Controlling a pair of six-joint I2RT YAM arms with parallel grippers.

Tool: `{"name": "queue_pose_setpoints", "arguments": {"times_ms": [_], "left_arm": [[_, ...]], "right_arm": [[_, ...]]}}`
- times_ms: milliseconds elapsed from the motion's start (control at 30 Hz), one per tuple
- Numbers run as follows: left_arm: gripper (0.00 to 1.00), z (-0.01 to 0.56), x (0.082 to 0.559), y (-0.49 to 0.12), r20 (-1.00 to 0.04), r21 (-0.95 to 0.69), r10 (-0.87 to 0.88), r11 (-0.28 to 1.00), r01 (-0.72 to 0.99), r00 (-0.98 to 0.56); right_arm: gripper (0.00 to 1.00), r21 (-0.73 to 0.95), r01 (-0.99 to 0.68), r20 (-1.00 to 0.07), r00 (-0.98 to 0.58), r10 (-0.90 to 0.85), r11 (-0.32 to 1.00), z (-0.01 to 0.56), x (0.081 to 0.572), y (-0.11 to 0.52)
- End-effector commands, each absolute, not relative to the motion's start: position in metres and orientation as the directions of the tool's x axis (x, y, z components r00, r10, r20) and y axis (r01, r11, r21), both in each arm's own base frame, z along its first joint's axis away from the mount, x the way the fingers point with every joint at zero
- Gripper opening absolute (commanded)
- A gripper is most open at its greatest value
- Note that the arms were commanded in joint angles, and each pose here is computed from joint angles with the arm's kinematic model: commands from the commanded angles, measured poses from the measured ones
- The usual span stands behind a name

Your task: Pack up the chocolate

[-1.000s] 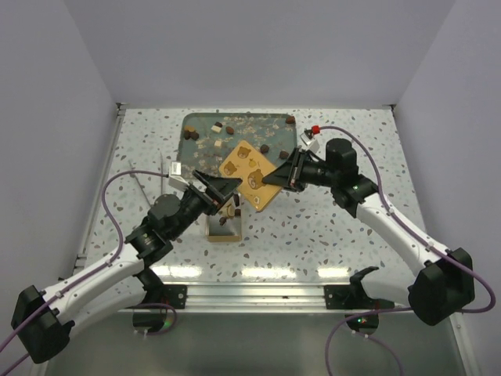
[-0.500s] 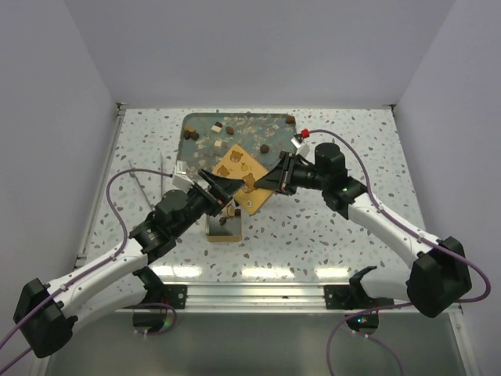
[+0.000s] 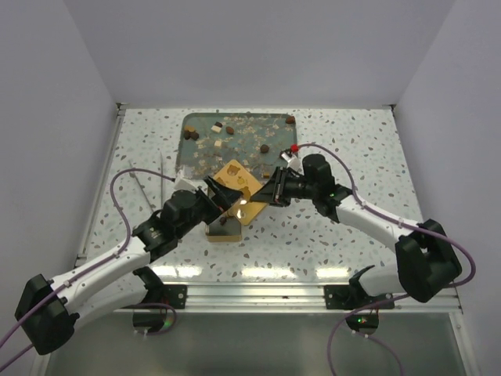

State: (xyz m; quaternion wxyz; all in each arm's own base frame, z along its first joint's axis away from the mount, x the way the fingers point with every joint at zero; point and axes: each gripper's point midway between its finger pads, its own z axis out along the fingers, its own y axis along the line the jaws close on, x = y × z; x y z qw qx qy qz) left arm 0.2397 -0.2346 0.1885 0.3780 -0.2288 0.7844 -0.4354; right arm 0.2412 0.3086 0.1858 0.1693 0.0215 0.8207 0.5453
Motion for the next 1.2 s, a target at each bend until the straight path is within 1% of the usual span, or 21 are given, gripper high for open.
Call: {"name": "queue_pose_setpoints", "arguments": {"times_ms": [0,67,167,367,667,833,900,933,1000,1167], "left_arm": [[1.0,0.223,0.253,-0.241,-0.445,-0.872,-0.701,0.482,0.09,-0.557],[1.0,0.221,0.253,-0.246,-0.457,-0.866,-0.684,0.488,0.109,-0.569],[1.0,0.207,0.256,-0.253,-0.487,-0.839,-0.64,0.531,0.117,-0.594],[1.0,0.198,0.267,-0.254,-0.553,-0.782,-0.59,0.611,0.123,-0.588],[1.0,0.203,0.275,-0.258,-0.609,-0.731,-0.536,0.666,0.15,-0.584],[1.0,0.215,0.277,-0.244,-0.651,-0.696,-0.535,0.703,0.145,-0.538],[1.0,0.225,0.278,-0.236,-0.659,-0.698,-0.553,0.702,0.142,-0.51],[1.0,0.217,0.276,-0.226,-0.666,-0.675,-0.544,0.73,0.103,-0.51],[1.0,0.222,0.275,-0.218,-0.675,-0.671,-0.553,0.735,0.095,-0.488],[1.0,0.216,0.272,-0.198,-0.683,-0.647,-0.559,0.762,0.034,-0.47]], "right_arm": [[0.11,0.87,-0.113,-0.206,-0.968,0.146,0.48,0.136,0.224,0.307],[0.11,0.868,-0.111,-0.202,-0.969,0.139,0.484,0.129,0.224,0.309],[0.11,0.858,-0.1,-0.186,-0.975,0.124,0.504,0.112,0.22,0.311],[0.11,0.843,-0.085,-0.169,-0.979,0.112,0.532,0.088,0.219,0.31],[0.11,0.813,-0.051,-0.143,-0.983,0.114,0.58,0.06,0.215,0.303],[0.13,0.801,-0.048,-0.137,-0.985,0.105,0.597,0.05,0.211,0.299],[0.13,0.819,-0.064,-0.144,-0.985,0.096,0.57,0.055,0.21,0.302],[0.13,0.825,-0.072,-0.15,-0.984,0.094,0.561,0.059,0.21,0.303],[0.12,0.829,-0.099,-0.178,-0.98,0.092,0.55,0.067,0.212,0.304],[0.11,0.857,-0.158,-0.24,-0.965,0.108,0.49,0.105,0.215,0.308]]}}
